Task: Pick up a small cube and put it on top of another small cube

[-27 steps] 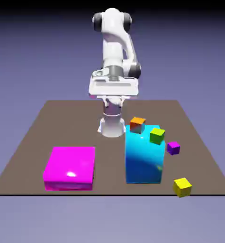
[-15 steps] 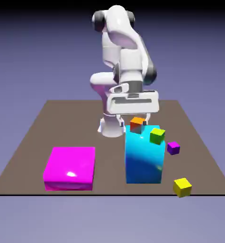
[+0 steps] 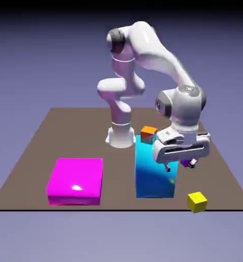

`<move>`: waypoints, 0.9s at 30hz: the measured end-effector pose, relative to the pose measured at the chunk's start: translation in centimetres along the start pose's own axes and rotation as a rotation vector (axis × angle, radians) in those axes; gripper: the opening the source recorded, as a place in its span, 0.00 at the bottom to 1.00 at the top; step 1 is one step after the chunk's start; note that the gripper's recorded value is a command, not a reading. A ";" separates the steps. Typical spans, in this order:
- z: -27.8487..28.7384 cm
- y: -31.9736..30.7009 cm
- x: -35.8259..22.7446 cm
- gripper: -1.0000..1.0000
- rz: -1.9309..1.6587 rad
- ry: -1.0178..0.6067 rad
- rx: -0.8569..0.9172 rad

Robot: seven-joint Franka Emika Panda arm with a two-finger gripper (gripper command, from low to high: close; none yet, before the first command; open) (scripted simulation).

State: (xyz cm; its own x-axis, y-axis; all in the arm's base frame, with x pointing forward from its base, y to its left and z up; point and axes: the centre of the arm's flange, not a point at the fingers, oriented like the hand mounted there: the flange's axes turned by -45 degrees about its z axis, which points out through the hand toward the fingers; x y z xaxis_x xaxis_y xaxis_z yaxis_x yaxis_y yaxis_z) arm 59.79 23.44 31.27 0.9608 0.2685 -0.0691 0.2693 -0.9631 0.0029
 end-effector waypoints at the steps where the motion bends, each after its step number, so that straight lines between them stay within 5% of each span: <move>1: 0.8 -0.7 0.5 0.50 -0.005 -0.030 0.001; 13: 12.2 -8.9 4.0 0.50 -0.045 -0.392 -0.008; 18: 18.4 -9.1 2.5 0.50 -0.044 -0.410 -0.010; 19: 19.3 -9.1 2.2 0.00 -0.044 -0.410 -0.010; 24: 13.7 -9.2 3.8 0.00 -0.045 -0.410 -0.007; 27: 8.7 -2.4 6.0 0.00 0.003 -0.331 0.053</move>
State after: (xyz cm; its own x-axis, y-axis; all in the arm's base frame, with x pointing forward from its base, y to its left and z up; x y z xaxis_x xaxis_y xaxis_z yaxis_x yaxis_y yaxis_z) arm 64.29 27.18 22.21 0.8859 0.2526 -0.3891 0.2545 -0.9659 -0.0476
